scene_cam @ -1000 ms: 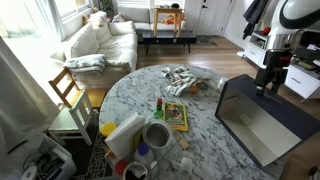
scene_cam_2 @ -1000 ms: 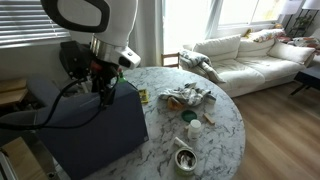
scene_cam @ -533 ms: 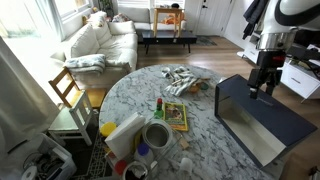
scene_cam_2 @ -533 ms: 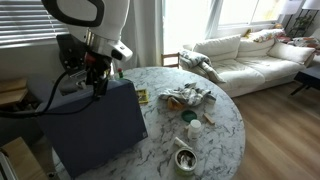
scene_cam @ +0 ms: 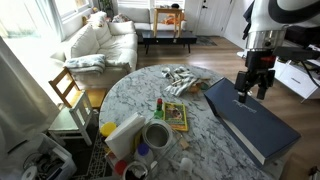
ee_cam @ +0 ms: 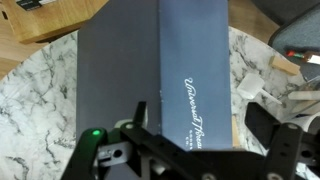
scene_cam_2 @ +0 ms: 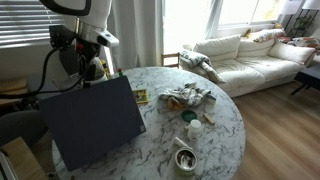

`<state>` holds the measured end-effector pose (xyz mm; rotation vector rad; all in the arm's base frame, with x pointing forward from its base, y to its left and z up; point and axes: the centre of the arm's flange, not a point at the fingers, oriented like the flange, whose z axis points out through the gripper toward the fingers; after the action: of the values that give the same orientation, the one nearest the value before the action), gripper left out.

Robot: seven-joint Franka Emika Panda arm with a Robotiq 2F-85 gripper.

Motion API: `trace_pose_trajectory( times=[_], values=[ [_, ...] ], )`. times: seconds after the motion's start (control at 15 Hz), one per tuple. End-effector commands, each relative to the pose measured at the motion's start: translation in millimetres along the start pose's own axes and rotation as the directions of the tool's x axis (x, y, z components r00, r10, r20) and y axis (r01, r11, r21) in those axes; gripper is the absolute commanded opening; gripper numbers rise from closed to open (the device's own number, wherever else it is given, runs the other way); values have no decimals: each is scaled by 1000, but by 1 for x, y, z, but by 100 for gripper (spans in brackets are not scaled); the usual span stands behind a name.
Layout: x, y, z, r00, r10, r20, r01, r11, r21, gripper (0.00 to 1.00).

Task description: Turn the grey box over

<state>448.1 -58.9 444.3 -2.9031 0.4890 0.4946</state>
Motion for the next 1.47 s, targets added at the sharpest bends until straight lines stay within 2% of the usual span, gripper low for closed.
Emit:
trace_pose_trajectory(
  times=[0.0,0.4,0.67,1.0,1.2,1.4],
  values=[
    [-4,-20,7,999,35,-9,-35,999,-2,100],
    [-3,-34,16,997,78,-22,-78,996,-30,100],
    [0,-29,5,982,180,-60,-182,983,-32,100],
    [-2,-15,-33,952,260,-162,-264,964,-3,100],
    [-13,-6,-69,938,248,-243,-242,969,53,100],
    [-27,5,-107,891,253,-376,-227,967,112,100]
  ],
)
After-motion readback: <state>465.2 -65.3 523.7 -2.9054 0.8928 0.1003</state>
